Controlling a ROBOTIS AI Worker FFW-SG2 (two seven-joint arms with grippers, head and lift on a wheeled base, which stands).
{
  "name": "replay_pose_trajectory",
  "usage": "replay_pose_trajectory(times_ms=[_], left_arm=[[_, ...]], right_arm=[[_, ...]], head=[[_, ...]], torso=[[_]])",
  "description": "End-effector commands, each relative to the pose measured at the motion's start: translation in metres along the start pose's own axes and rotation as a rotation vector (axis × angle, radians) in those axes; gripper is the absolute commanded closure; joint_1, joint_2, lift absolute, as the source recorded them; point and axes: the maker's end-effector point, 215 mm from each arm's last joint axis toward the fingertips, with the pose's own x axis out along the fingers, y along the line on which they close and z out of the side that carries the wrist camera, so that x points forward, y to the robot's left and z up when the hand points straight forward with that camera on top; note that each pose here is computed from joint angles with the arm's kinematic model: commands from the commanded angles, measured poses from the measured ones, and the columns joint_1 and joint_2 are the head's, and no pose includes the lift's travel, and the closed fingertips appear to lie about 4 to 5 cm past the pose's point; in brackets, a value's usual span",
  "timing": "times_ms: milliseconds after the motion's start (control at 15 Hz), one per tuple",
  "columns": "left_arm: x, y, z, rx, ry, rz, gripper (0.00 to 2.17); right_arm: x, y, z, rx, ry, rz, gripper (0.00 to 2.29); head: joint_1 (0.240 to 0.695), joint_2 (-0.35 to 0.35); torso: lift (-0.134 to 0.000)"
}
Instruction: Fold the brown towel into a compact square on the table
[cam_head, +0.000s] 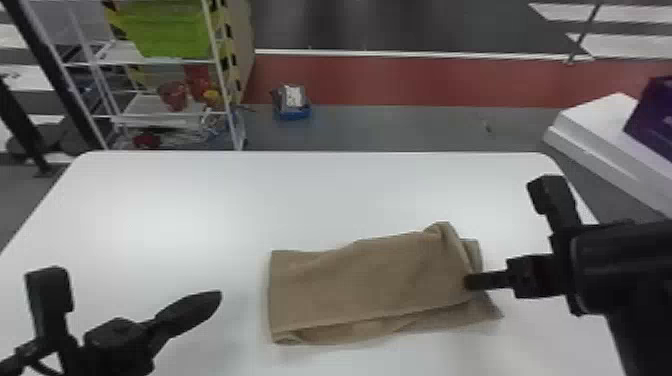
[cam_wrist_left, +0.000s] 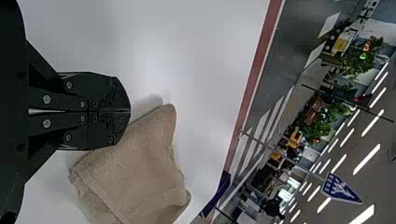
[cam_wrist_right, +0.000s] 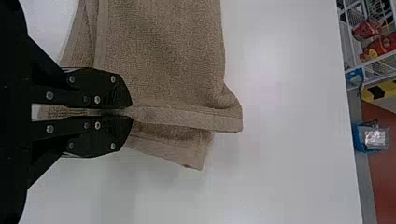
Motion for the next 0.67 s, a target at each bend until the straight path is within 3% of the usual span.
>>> replay_pose_trajectory(times_ms=[0, 600], left_arm=[[0.000, 0.000, -0.001, 0.000, 0.001, 0.000, 2.14], [0.000, -0.002, 0.000, -0.004, 0.005, -0.002, 2.14]], right_arm=[[0.005, -0.004, -0.010, 0.002, 0.028, -0.012, 0.92], [-0.002, 0.011, -0.007, -0.020, 0.003, 0.024, 0.92]], head=[[0.695, -0.018], [0.695, -0.010]], torso=[[-0.124], [-0.124]])
